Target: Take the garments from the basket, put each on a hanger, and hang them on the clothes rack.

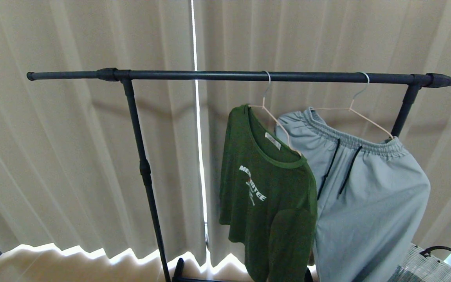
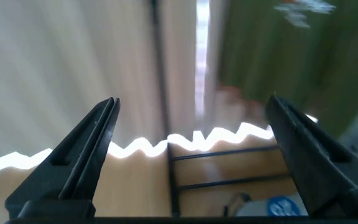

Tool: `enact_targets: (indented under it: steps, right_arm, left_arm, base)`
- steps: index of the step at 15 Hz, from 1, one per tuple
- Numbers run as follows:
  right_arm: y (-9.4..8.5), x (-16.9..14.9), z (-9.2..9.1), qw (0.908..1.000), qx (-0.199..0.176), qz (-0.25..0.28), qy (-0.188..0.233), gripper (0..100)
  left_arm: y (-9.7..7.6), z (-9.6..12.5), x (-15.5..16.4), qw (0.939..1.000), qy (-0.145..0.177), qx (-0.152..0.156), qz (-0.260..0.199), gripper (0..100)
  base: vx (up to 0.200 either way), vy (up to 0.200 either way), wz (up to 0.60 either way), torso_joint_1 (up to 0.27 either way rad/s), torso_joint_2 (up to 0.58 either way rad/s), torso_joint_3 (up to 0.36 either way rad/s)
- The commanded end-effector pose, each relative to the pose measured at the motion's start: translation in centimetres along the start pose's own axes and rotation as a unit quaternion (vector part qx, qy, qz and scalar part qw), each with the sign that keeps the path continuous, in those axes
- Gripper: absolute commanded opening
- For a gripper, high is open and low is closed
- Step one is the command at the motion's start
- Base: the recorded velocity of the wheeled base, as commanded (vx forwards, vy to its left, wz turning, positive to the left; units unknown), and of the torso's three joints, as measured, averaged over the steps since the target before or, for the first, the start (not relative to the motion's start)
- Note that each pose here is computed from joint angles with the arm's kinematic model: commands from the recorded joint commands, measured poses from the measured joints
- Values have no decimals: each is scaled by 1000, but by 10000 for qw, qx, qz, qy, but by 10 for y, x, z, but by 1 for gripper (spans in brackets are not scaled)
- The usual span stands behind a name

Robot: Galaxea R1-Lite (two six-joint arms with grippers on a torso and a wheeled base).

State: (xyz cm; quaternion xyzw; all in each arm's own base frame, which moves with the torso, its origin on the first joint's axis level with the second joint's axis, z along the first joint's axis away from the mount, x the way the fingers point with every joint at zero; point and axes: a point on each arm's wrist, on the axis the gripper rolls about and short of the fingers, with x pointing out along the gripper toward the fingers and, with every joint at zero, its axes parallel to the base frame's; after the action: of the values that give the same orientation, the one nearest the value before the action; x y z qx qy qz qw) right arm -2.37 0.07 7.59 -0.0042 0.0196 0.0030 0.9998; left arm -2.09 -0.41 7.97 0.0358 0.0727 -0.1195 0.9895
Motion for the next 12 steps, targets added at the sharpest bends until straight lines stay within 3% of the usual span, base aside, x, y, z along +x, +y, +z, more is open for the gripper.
enact_targets:
  steps: [1,4,12]
  right_arm:
    - [0,0,0,10000,29,17,-4,100]
    - [0,0,0,10000,44,17,-12,100]
    - [0,0,0,10000,6,17,-4,100]
  left_arm:
    - [0,0,-1,10000,-40,8,-40,100]
    - [-2,-3,-6,9991,-399,56,113,100]
    - [-1,-3,-6,9989,-389,-50,269,100]
  base:
    - [0,0,0,0,0,0]
    - [0,0,0,0,0,0]
    - [0,0,0,0,0,0]
